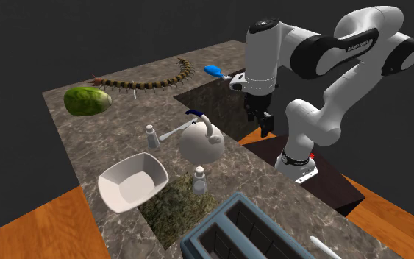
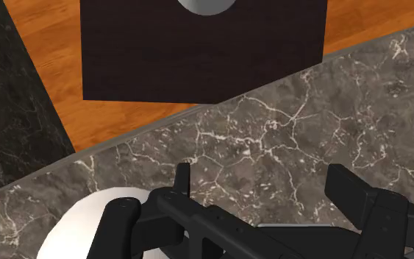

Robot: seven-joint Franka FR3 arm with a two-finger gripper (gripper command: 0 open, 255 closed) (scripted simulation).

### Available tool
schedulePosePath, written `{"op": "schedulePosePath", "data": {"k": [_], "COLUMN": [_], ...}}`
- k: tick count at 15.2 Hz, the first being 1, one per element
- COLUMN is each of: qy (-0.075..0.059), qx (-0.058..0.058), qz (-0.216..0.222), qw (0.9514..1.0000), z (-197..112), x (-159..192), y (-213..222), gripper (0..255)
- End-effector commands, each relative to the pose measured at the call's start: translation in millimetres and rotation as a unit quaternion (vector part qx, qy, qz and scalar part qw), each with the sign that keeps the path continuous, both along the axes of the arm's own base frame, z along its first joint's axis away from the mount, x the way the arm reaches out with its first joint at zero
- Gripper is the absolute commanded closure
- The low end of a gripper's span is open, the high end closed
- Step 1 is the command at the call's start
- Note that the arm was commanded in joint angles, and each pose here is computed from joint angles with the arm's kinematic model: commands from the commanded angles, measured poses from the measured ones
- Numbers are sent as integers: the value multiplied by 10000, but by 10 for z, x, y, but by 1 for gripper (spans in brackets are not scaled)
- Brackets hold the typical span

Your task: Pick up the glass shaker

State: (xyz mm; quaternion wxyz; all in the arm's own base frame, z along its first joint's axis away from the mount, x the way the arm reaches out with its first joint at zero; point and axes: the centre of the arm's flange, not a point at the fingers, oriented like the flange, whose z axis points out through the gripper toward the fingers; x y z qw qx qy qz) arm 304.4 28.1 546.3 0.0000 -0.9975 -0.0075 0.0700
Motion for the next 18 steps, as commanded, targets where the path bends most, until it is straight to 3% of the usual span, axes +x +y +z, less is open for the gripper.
{"op": "schedulePosePath", "data": {"k": [1, 9, 18], "qy": [0, -811, -1718], "qx": [0, -10, -20], "qz": [0, -70, -148], "qw": [10000, 9967, 9850], "z": [0, -334, -571], "x": [0, 691, 1526], "y": [0, 324, 676], "gripper": [0, 0, 0]}}
